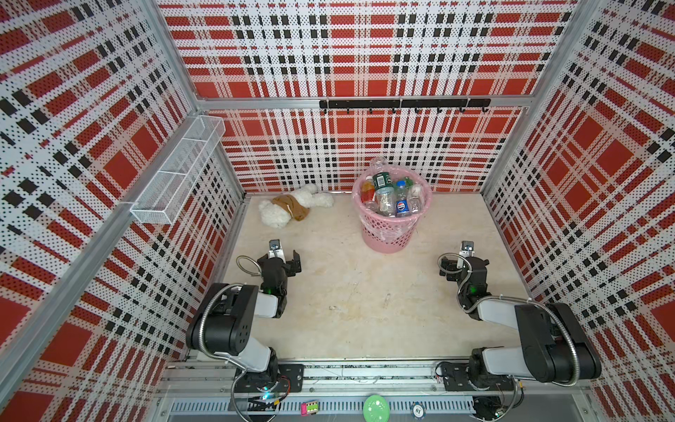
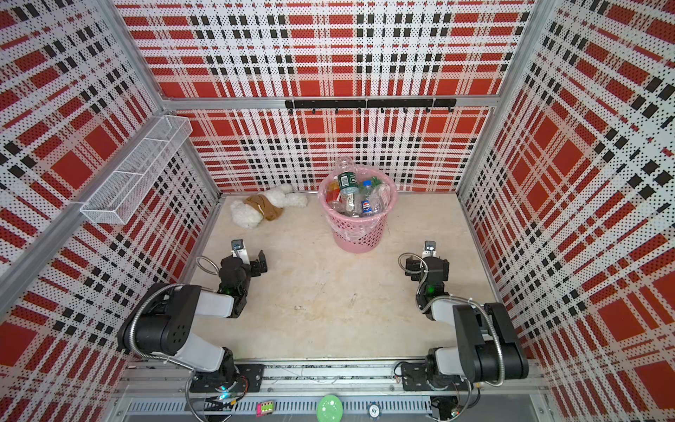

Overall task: Throw the plastic bottles in the bin
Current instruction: Reset both arms

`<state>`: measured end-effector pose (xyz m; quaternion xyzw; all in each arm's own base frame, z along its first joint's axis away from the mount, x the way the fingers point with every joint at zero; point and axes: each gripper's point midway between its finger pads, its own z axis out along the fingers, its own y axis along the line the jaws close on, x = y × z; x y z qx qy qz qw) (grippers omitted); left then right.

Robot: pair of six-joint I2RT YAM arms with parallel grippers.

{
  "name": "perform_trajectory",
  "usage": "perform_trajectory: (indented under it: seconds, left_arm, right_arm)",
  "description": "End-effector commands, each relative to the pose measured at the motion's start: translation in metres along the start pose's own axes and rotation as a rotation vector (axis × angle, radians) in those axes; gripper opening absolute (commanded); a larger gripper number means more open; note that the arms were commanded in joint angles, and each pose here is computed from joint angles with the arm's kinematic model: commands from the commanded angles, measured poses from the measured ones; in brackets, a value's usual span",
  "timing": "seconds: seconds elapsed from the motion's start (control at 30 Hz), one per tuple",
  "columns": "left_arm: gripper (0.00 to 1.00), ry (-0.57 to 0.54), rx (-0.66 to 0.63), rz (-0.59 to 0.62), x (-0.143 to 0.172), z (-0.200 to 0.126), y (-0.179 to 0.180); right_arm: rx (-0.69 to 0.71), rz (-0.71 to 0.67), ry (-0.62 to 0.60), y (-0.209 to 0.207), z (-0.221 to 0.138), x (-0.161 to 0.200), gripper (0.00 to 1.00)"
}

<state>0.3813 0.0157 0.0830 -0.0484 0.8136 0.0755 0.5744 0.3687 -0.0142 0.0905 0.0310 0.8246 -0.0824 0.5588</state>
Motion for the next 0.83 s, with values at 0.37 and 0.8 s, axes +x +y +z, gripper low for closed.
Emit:
perform_trajectory:
  seconds: [0.37,0.8]
  left_arm:
    - [0.99,-0.131,0.034,-0.013,-0.043,0.008,-0.007]
    - [0.99,-0.129,0.027,-0.010,-0.043,0.008,-0.007]
  right_arm:
    - [-0.070,-0.062,-0.207,0.023,0.012,-0.036,1.00]
    - [-0.083,-0.066,-0.207,0.025,0.011,-0.036,1.00]
